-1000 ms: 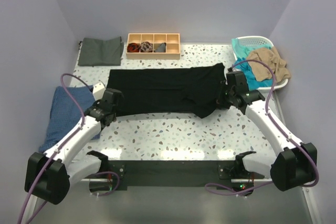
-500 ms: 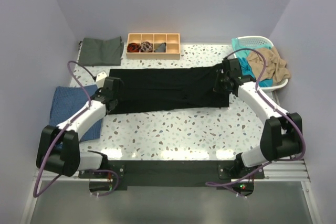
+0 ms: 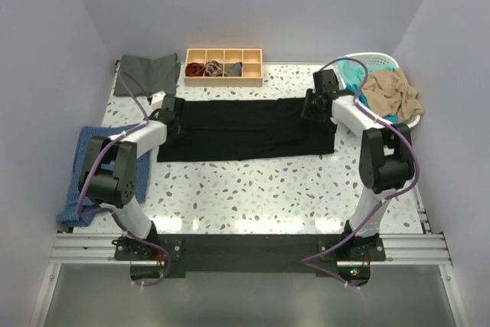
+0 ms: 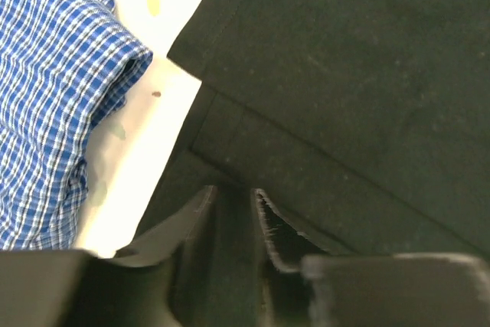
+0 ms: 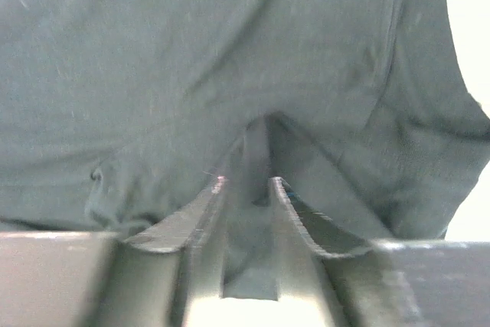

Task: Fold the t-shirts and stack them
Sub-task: Fold the tshirt

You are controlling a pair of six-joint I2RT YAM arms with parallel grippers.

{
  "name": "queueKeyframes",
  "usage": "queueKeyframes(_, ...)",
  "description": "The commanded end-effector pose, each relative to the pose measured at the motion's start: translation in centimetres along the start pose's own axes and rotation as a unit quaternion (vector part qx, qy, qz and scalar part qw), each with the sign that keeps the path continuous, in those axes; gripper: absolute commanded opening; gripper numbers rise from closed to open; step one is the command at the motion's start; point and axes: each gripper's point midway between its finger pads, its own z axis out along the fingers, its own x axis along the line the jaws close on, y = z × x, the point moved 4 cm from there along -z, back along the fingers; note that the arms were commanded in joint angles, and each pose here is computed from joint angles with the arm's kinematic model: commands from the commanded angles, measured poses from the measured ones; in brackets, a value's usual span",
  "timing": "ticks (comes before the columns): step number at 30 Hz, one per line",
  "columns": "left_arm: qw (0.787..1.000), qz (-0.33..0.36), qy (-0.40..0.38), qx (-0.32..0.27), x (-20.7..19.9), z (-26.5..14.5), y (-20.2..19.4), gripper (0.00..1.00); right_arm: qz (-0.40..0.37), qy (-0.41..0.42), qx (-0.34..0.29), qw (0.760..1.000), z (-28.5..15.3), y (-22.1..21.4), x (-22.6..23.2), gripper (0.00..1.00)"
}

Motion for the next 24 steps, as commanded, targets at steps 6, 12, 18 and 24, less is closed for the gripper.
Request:
queueKeyframes(6,0.997,-0.024,0.014,-0.074,0.2,-1.3,5.4,0.39,-0.031,0.051,-0.087,0.994,-3.9,5.3,1.7,0.46)
queueKeyframes(12,0.995,-0.033,-0.061,-0.067,-0.5,-3.6,4.8,0.39,-0.048,0.14,0.008,0.989,-5.5,-0.6,3.6,0.46)
queueKeyframes(18,0.992,-0.029,-0.108,-0.055,-0.8,-4.8,3.3,0.38,-0.062,0.158,0.042,0.985,-6.6,-4.6,4.4,0.47)
queueKeyframes(24,0.993,-0.023,-0.111,-0.045,-0.7,-4.9,2.3,0.38,-0.066,0.145,0.068,0.985,-6.0,-6.0,4.2,0.46)
